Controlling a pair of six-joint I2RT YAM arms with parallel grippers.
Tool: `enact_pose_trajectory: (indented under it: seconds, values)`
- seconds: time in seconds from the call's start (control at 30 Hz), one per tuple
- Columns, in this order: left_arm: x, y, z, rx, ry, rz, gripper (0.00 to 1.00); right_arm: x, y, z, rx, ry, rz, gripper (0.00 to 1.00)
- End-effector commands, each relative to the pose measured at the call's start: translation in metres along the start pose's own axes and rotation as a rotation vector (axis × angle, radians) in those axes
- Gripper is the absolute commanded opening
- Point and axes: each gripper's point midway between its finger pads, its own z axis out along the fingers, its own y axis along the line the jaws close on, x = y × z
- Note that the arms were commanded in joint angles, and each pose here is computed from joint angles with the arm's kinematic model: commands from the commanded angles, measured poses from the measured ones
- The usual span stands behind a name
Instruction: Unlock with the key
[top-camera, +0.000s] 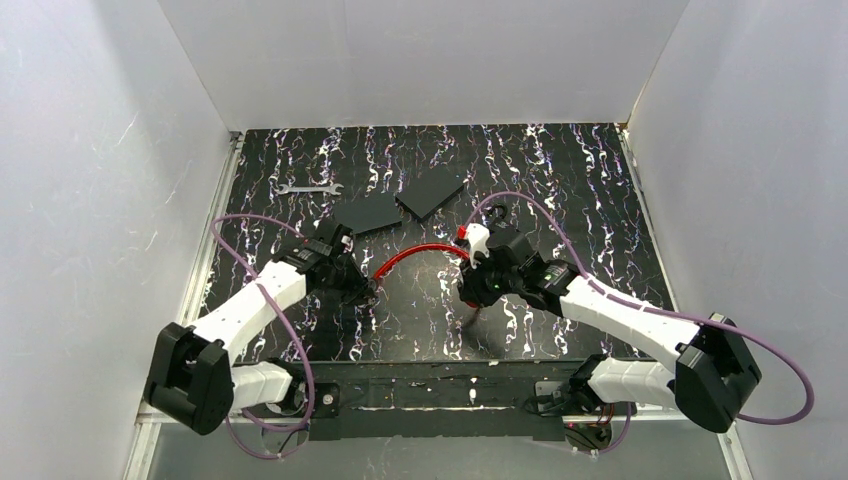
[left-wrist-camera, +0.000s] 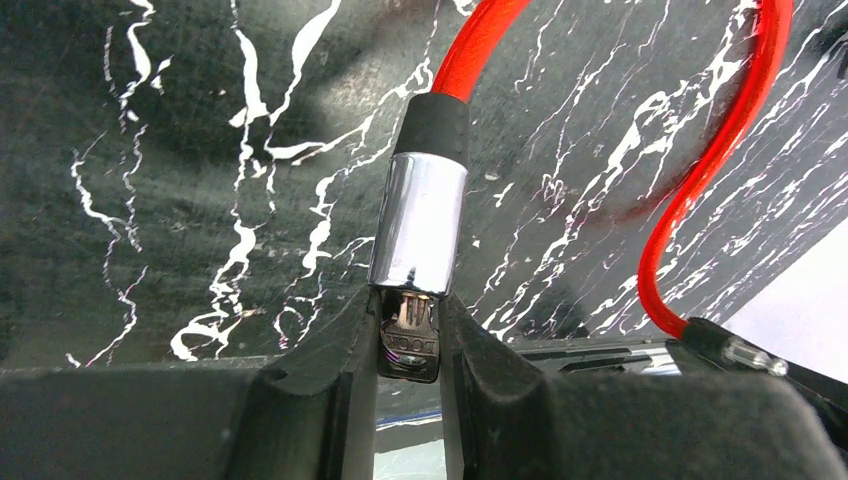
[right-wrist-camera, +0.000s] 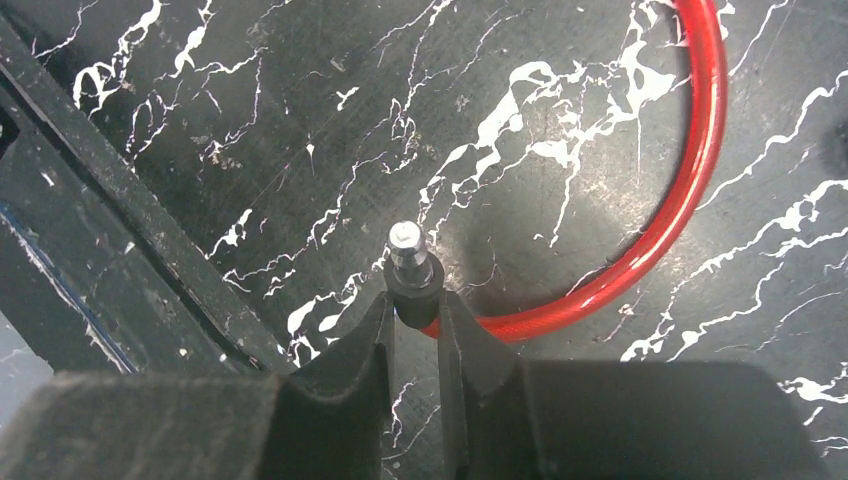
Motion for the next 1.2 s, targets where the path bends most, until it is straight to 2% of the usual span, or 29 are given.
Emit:
enact_pose_trajectory:
  seconds: [0.0,0.07,0.17,0.3,0.43,0.67,0.97,1.1,1.13,1.17]
  values:
    - [-0.003,0.001,0.008,0.001,0.014,-0.027,0.00,0.000,-0.012,0.008,0.075,-0.021,0.094,0.01]
    - [-0.005,0.002,0.013,-0.008,0.017,-0.027,0.00,0.006,-0.015,0.008,0.092,-0.004,0.099,0.01]
    - [-0.005,0.004,0.018,-0.013,0.035,-0.023,0.09,0.010,-0.012,0.010,0.072,0.003,0.114,0.06]
    - [-0.008,0.002,0.019,-0.011,0.042,-0.009,0.29,0.009,-0.001,0.012,0.018,-0.009,0.148,0.24]
    - [-0.013,-0.004,0.012,0.002,0.023,0.022,0.43,0.006,0.000,0.012,0.013,-0.016,0.151,0.33]
    - [-0.020,-0.015,-0.006,0.028,0.000,0.084,0.55,-0.006,0.009,0.015,-0.037,-0.015,0.158,0.42]
    - [-0.039,-0.011,-0.057,0.013,-0.164,0.161,0.61,-0.021,0.012,0.014,-0.047,-0.028,0.133,0.46]
    - [-0.049,-0.001,-0.083,-0.004,-0.276,0.176,0.65,-0.041,0.012,0.009,-0.040,-0.056,0.115,0.49]
    - [-0.052,0.002,-0.090,-0.008,-0.305,0.180,0.68,-0.050,0.013,0.007,-0.037,-0.069,0.108,0.50]
    - [-0.055,0.004,-0.099,-0.003,-0.344,0.186,0.75,-0.057,0.013,0.004,-0.034,-0.080,0.100,0.52]
